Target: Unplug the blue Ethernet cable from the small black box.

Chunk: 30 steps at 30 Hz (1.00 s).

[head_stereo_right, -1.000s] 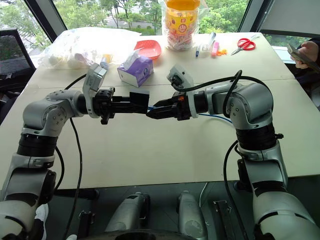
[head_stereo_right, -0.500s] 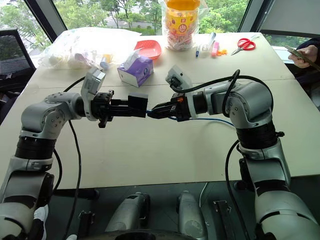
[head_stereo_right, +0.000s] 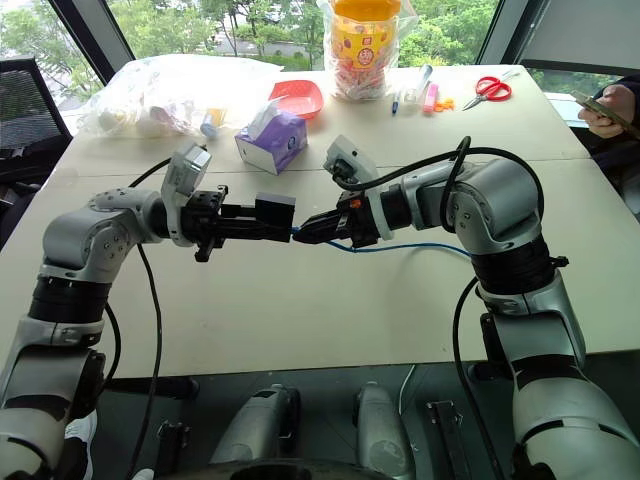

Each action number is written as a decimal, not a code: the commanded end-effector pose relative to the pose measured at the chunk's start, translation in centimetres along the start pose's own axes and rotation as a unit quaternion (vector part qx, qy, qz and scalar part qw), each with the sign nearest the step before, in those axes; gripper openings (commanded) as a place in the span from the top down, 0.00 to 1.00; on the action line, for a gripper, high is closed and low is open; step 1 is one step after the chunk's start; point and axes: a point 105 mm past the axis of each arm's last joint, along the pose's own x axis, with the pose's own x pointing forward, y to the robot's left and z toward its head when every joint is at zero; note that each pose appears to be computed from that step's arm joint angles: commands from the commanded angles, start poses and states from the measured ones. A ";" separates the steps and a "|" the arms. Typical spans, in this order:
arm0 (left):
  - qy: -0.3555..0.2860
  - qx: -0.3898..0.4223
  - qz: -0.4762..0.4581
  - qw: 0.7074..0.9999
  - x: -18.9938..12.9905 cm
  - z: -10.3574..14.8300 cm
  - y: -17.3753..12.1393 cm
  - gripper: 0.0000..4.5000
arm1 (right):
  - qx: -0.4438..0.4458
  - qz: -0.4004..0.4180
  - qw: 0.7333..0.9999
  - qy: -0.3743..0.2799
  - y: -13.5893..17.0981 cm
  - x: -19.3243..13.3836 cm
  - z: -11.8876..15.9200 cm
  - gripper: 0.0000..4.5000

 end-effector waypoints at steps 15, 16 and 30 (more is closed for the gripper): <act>0.022 0.014 -0.007 1.000 -1.5 0.2 -0.8 0.89 | 0.005 -0.061 0.998 0.004 -2.3 -2.7 -1.0 1.00; 0.024 0.014 -0.003 1.000 -1.9 0.2 -0.7 0.89 | 0.009 -0.077 0.997 0.008 -3.0 -3.2 -1.5 1.00; 0.004 0.140 0.159 0.977 2.3 -3.2 5.2 0.89 | -0.018 -0.498 0.865 -0.051 -17.1 -8.7 -3.4 1.00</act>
